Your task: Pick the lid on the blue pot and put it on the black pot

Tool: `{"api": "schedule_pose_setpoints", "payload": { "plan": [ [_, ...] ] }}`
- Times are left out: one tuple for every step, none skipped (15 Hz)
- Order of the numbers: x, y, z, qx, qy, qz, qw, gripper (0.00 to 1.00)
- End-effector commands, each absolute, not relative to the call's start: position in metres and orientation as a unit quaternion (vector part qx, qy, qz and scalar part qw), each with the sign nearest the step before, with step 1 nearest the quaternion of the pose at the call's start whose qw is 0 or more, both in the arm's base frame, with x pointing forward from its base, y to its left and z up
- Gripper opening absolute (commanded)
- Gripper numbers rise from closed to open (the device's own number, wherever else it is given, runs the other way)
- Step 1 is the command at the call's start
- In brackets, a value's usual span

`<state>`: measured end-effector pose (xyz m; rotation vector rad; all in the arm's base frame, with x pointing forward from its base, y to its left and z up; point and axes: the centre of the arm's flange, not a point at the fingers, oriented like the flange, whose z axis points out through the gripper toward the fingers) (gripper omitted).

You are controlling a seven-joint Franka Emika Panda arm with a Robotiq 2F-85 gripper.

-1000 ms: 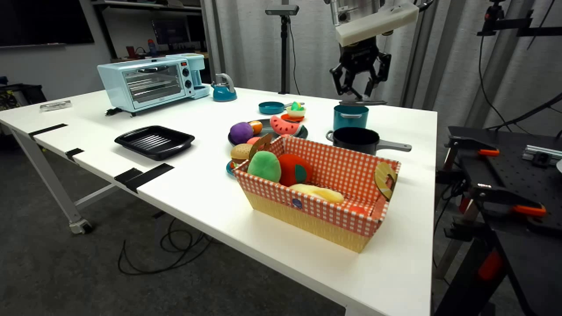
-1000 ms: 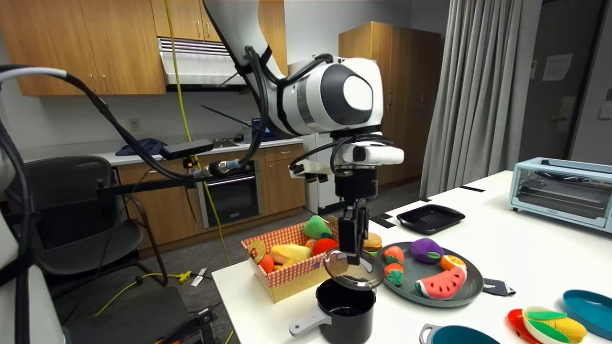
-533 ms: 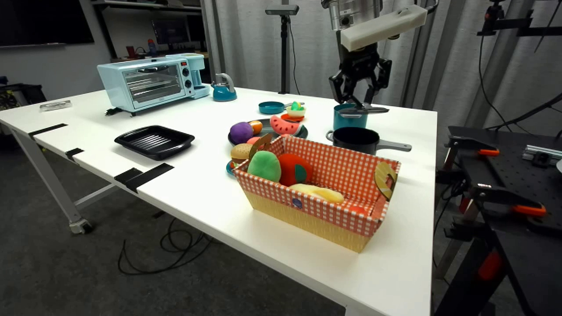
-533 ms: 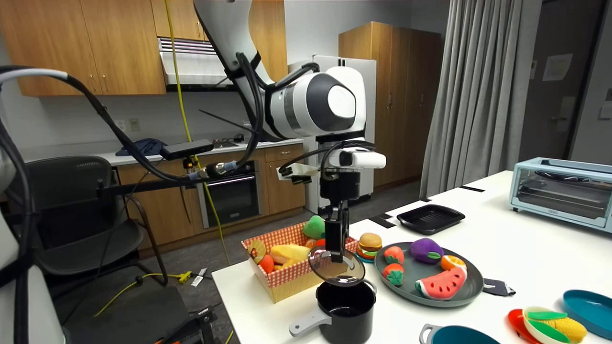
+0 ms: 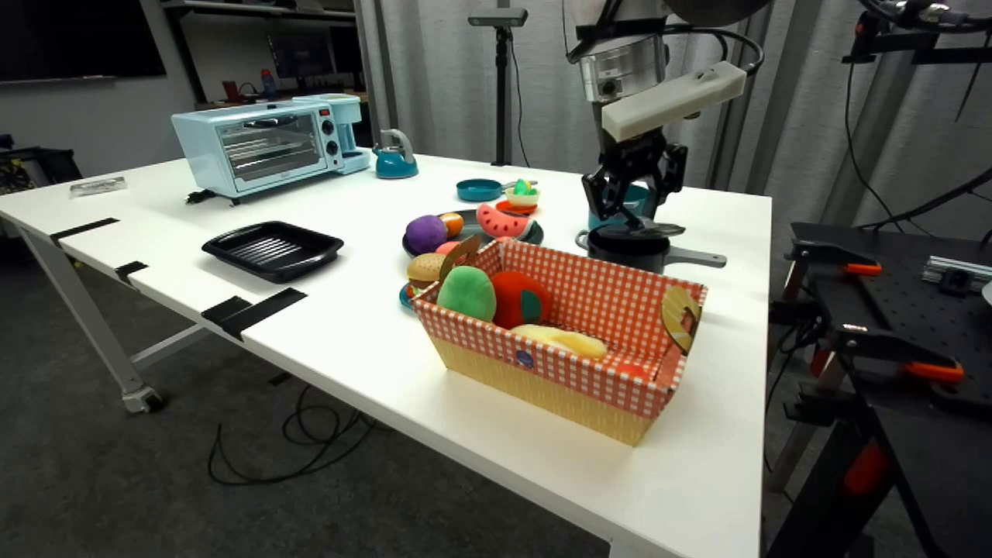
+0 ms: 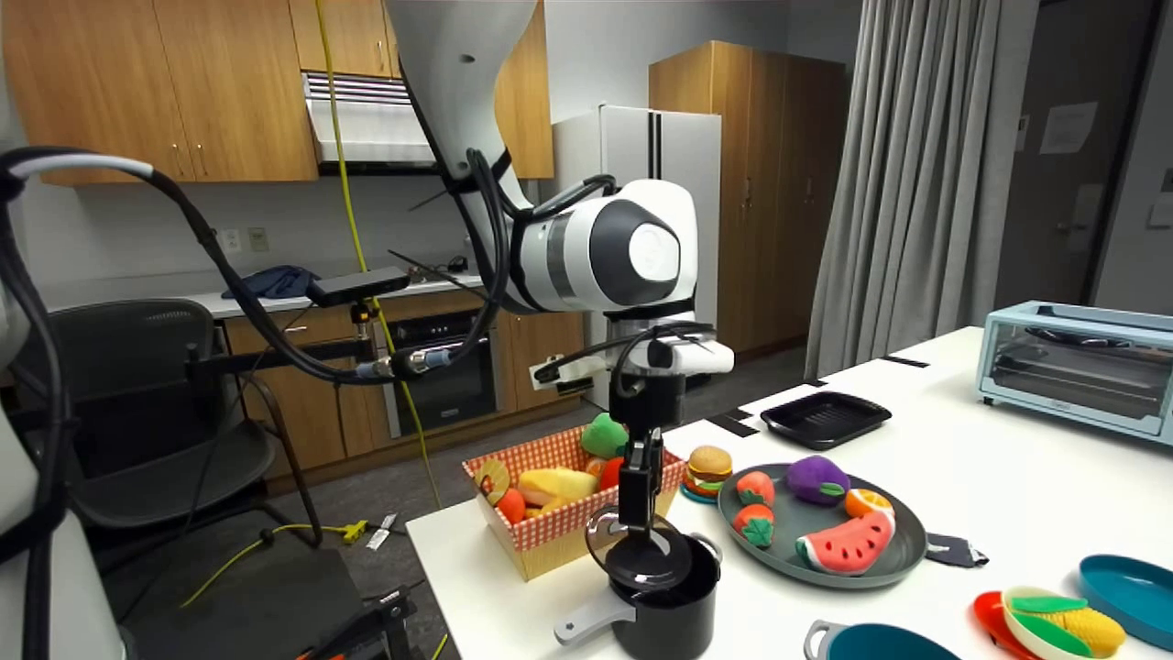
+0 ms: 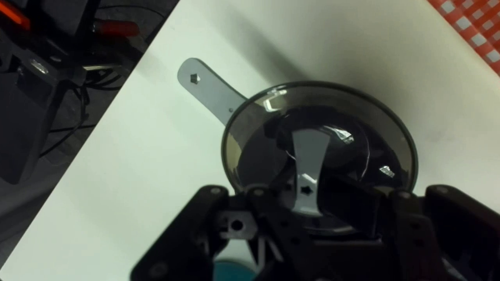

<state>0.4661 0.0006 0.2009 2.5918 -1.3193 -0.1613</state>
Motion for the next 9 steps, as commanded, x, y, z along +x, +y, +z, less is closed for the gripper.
{"api": "schedule_pose_setpoints", "payload": {
  "plan": [
    [0.474,-0.003,0.187,0.89,-0.439,-0.04,0.114,0.05],
    [0.476,-0.006,0.186,0.89,-0.439,-0.036,0.115,0.05],
    [0.478,-0.009,0.185,0.89,-0.439,-0.033,0.117,0.05],
    [0.481,-0.012,0.185,0.89,-0.44,-0.029,0.119,0.05],
    [0.483,-0.015,0.186,0.889,-0.44,-0.027,0.12,0.05],
    [0.486,-0.018,0.187,0.889,-0.441,-0.024,0.122,0.05],
    [0.488,-0.021,0.19,0.888,-0.443,-0.019,0.124,0.05],
    [0.491,-0.023,0.191,0.887,-0.444,-0.015,0.125,0.05],
    [0.493,-0.025,0.192,0.887,-0.444,-0.012,0.126,0.05]
  ]
}}
